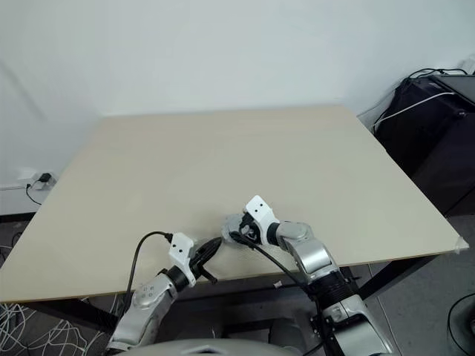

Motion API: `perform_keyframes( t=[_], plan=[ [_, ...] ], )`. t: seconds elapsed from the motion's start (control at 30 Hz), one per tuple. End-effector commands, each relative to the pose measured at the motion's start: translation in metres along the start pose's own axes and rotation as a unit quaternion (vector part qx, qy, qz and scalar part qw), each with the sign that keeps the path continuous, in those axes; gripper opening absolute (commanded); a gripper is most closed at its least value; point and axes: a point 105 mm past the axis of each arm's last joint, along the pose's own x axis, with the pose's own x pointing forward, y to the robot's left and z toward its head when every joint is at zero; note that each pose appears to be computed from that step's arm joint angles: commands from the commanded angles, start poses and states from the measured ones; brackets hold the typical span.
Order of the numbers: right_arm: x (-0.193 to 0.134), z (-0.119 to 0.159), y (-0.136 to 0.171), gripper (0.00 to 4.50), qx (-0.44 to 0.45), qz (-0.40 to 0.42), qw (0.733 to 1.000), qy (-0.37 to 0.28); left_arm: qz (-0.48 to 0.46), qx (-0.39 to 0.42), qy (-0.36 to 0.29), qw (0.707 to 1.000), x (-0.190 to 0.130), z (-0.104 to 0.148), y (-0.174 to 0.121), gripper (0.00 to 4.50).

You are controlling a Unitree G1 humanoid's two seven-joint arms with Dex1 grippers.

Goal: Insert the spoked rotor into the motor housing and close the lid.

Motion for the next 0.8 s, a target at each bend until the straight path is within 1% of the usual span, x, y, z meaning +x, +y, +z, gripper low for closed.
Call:
perform_keyframes(
  t=[0.03,0.5,0.8],
  plan=[
    [-0.001,-0.010,-0.007,3.29,-0.003,-0.022,0.999,0.028,-0.003,0.011,-0.030,0.999,0.001,0.018,0.001,0.00],
    [0.001,-0.019,-0.008,3.29,0.008,-0.030,0.997,0.075,-0.003,0.008,-0.029,1.000,0.003,0.019,-0.002,0.00],
    [0.001,-0.021,-0.008,3.29,0.001,-0.033,0.996,0.083,-0.004,0.004,-0.027,1.000,0.002,0.018,-0.004,0.00]
  ],
)
